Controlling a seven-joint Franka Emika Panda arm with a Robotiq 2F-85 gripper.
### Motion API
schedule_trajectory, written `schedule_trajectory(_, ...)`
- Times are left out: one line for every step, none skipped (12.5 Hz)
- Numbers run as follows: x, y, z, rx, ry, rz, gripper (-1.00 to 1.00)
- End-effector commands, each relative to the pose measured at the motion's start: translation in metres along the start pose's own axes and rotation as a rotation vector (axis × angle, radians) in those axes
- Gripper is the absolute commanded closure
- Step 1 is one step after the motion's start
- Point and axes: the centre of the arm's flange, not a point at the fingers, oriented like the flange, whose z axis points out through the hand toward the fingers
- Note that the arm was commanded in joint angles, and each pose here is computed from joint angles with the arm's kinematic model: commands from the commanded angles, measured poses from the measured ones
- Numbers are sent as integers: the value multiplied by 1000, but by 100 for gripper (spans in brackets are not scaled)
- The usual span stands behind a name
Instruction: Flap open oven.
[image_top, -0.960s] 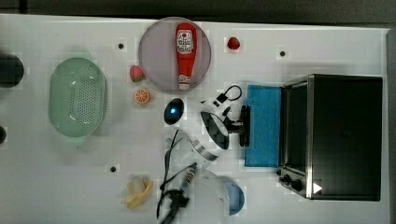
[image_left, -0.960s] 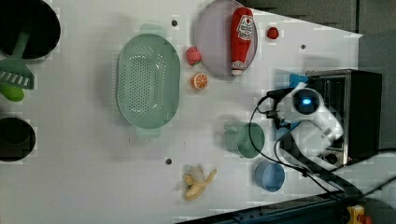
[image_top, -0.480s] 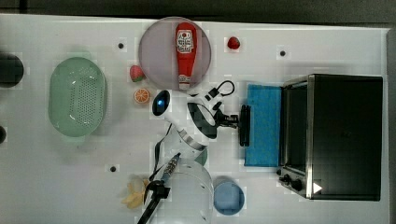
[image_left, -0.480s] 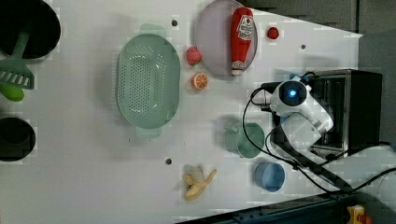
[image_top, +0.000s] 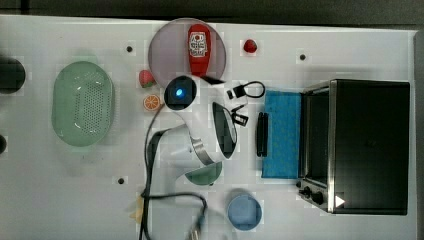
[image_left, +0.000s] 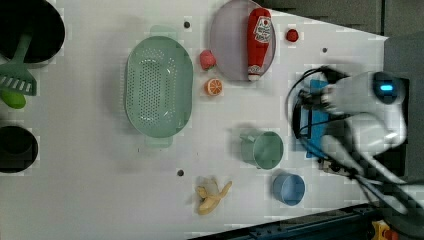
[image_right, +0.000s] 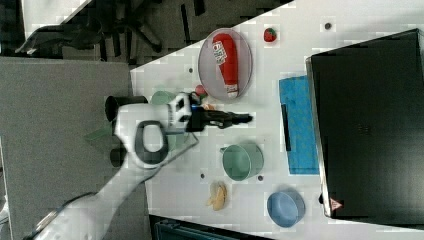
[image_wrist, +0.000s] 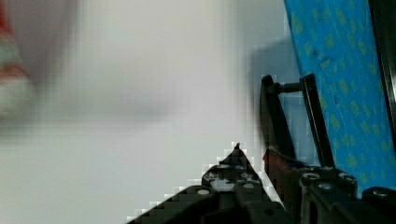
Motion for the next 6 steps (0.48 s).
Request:
schedule_trajectory(30, 57, -78, 151, 27, 247, 65)
schedule_trajectory(32, 72, -97, 203, 12, 306, 65)
schedule_trajectory(32, 85, -114, 245, -11, 353, 65)
schedule_trajectory(30, 96, -131, 278, -42, 386, 65)
schedule_trajectory(25, 106, -150, 296, -70, 399, 65)
schedule_trajectory(19, 116, -171, 302, -90, 399, 65)
